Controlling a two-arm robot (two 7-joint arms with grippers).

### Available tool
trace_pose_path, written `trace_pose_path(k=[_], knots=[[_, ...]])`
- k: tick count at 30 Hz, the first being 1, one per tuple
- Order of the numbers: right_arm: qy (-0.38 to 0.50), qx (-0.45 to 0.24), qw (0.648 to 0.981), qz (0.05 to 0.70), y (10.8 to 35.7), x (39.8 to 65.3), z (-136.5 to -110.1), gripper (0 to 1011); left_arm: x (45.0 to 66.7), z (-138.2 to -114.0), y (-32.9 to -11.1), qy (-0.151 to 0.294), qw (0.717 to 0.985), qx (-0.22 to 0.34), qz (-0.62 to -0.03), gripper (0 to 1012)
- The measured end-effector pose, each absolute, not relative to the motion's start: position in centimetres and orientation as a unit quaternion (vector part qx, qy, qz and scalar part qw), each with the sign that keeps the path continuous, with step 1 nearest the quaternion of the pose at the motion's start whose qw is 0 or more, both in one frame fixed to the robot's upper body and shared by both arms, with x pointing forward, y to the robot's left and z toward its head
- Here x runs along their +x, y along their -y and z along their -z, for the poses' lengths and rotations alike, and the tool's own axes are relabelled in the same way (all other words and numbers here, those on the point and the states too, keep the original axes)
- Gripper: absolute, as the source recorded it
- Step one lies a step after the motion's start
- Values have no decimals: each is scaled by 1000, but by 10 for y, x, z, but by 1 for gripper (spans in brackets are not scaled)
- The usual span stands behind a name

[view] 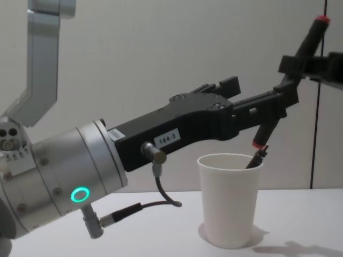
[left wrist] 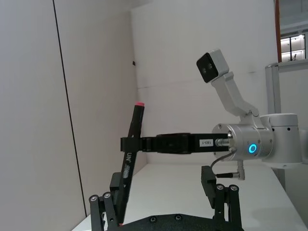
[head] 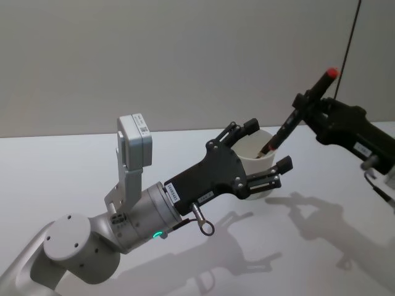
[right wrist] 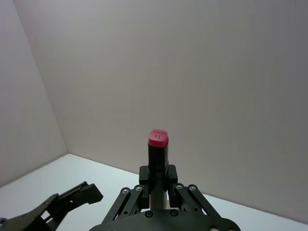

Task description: Place the pen into the pen holder.

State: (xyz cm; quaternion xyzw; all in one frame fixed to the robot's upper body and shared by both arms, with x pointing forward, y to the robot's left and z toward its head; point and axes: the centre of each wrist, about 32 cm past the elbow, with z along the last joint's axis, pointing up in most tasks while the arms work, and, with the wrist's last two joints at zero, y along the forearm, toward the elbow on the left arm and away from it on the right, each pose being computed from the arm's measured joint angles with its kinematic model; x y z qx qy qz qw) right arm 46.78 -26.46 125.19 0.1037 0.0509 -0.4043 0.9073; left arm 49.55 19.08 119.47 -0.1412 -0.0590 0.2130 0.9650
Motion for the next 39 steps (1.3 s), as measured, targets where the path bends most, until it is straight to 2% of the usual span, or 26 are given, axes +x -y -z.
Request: trace_pose_path(k=[18, 37, 39], knots=[[66, 46, 904, 421, 234, 491, -1227, 195, 495, -1195, -191, 59, 965, -141, -213, 1001], [64, 29, 907, 414, 213, 506, -1208, 195, 495, -1195, -191, 59, 965, -141, -213, 1001], [63, 29, 908, 413, 212, 507, -1207, 254, 495, -1195, -191, 59, 965, -141, -213, 1001]])
